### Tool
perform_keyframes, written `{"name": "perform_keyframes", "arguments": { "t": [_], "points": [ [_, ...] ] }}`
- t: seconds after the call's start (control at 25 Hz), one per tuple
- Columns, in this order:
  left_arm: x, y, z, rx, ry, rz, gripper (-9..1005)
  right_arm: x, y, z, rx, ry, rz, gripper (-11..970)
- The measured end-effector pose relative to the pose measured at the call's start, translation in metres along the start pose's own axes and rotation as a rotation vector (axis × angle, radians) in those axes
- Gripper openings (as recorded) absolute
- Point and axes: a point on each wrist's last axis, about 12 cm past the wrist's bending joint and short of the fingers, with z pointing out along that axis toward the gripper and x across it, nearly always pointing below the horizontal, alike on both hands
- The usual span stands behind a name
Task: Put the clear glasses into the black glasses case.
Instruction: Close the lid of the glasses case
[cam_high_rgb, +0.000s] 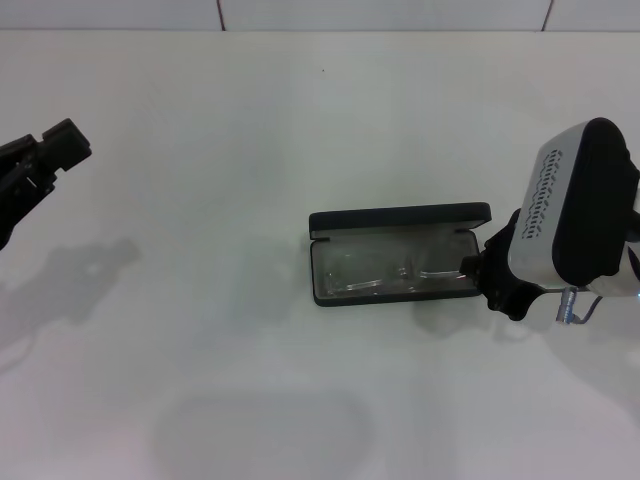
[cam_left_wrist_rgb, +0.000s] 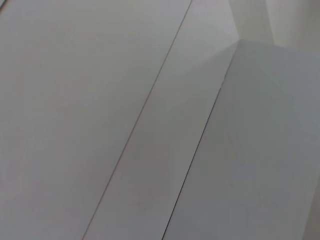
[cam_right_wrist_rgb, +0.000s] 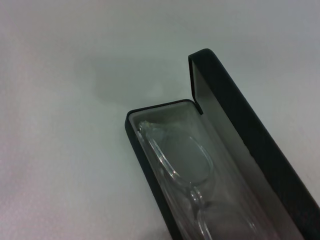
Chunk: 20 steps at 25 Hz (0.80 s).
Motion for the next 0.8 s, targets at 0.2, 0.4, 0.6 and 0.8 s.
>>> {"name": "perform_keyframes", "arguments": {
  "t": [0.2, 0.4, 0.6, 0.8],
  "points": [
    [0.001, -0.001, -0.002, -0.004, 0.001, -0.002, 99, -0.003, 0.004, -0.009, 0.006, -0.019, -0.001, 1],
    [-0.001, -0.002, -0.001, 0.010, -0.004, 0.001, 100, -0.005, 0.016, -0.029, -0.007, -0.042, 0.006, 2],
    [-0.009, 0.001, 0.006, 0.040, -0.013, -0.026, 109, -0.008, 0.015, -0.064, -0.115, -0.174, 0.086, 2],
    [-0.018, 0.013, 0.049, 0.155, 0.051, -0.057, 189, 0.028, -0.008, -0.121, -0.147, -0.416, 0.205, 3]
  ]
}}
